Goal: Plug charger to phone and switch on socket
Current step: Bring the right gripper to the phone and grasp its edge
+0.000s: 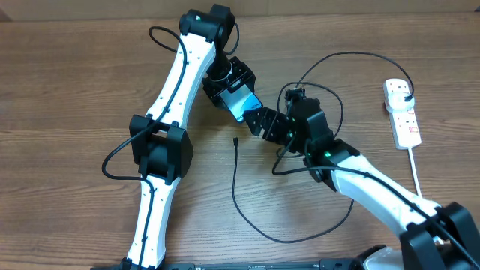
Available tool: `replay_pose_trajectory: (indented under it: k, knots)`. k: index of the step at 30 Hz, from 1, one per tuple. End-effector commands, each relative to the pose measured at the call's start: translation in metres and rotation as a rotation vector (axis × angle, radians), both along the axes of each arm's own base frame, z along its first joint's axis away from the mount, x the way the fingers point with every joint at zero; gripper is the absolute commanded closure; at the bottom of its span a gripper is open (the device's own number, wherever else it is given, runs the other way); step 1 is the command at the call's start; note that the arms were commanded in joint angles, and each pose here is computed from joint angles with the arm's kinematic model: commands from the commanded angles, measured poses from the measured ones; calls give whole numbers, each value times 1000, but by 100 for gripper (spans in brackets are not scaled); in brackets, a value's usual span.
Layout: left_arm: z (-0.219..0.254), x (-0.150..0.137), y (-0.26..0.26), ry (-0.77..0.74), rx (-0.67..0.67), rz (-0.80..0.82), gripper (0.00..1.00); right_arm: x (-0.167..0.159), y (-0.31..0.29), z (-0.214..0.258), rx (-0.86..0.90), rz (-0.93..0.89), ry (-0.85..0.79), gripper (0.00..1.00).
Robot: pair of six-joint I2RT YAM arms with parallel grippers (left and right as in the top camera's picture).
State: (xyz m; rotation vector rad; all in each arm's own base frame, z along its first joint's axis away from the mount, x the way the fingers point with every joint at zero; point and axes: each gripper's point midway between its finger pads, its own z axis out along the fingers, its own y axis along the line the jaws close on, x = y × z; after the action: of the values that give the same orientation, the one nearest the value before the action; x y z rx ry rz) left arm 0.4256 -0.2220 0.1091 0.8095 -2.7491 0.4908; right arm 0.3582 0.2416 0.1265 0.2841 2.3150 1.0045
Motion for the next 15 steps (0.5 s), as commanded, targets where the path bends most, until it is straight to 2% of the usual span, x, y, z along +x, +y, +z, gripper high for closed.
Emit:
replay_pose_trajectory:
  k: [1,5,15]
  knots:
    - [30,-1,-11,-21,-69,50,96,16,-1,16,-7,-62,-63,20]
    - [33,-3,-16,4,-97,74,96,20,-5,16,-26,-96,-76,25]
    - [33,-6,-36,-28,-97,31,96,23,-3,3,-13,-115,-36,28]
